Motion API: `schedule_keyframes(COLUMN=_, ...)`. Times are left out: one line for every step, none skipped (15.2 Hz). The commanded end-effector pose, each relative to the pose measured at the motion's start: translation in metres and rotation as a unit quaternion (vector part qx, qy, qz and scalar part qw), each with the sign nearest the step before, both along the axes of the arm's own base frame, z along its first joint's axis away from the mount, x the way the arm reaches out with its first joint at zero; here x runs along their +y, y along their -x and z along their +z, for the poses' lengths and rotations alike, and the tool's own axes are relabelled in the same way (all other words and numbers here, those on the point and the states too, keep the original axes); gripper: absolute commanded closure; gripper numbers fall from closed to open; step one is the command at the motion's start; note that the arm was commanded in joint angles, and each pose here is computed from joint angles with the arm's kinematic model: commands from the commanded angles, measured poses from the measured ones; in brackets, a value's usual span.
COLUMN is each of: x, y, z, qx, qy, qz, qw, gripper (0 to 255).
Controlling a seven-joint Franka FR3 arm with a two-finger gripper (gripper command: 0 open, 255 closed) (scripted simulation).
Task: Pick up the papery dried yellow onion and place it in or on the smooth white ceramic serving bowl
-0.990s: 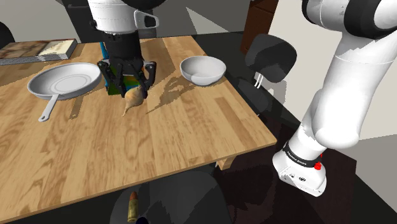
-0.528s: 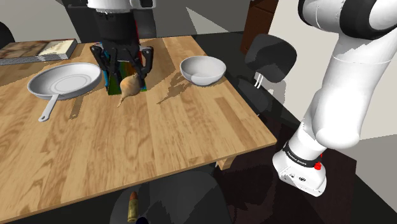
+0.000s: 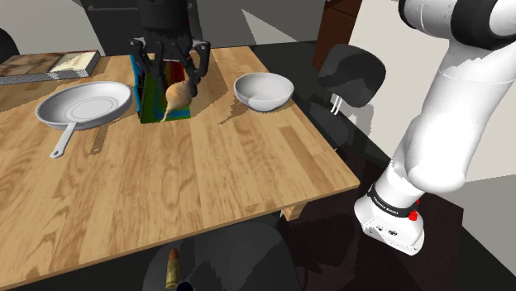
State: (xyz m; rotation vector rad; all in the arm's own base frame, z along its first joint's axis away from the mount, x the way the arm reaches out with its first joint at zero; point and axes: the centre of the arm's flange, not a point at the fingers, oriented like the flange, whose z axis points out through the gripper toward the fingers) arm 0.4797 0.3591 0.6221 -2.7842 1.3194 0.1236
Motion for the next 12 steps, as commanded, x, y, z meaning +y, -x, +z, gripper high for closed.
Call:
schedule_keyframes(x=-0.024, y=-0.001, z=0.001, qx=0.0, qy=0.0, qz=0.0, qw=1.0, gripper=255)
schedule_keyframes(x=-0.037, y=-0.001, z=0.002, qx=0.0, qy=0.0, qz=0.0, qw=1.0, gripper=255)
schedule_keyframes(x=-0.05, y=-0.001, z=0.002, qx=0.0, qy=0.0, qz=0.0, qw=1.0, gripper=255)
schedule_keyframes(x=-0.064, y=-0.001, z=0.002, qx=0.0, qy=0.0, qz=0.0, qw=1.0, gripper=255)
schedule_keyframes(x=-0.077, y=-0.001, z=0.002, qx=0.0, qy=0.0, qz=0.0, qw=1.0, gripper=255)
schedule_keyframes(x=-0.09, y=-0.001, z=0.002, qx=0.0, qy=0.0, qz=0.0, qw=1.0, gripper=255)
schedule_keyframes(x=-0.103, y=-0.001, z=0.002, qx=0.0, qy=0.0, qz=0.0, qw=1.0, gripper=255)
schedule_keyframes(x=-0.116, y=-0.001, z=0.003, qx=0.0, qy=0.0, qz=0.0, qw=1.0, gripper=255)
schedule_keyframes(x=-0.13, y=-0.002, z=0.003, qx=0.0, qy=0.0, qz=0.0, qw=1.0, gripper=255)
schedule_keyframes(x=-0.143, y=-0.002, z=0.003, qx=0.0, qy=0.0, qz=0.0, qw=1.0, gripper=255)
schedule_keyframes(x=-0.156, y=-0.002, z=0.003, qx=0.0, qy=0.0, qz=0.0, qw=1.0, gripper=255)
schedule_keyframes(x=-0.169, y=-0.002, z=0.003, qx=0.0, qy=0.0, qz=0.0, qw=1.0, gripper=255)
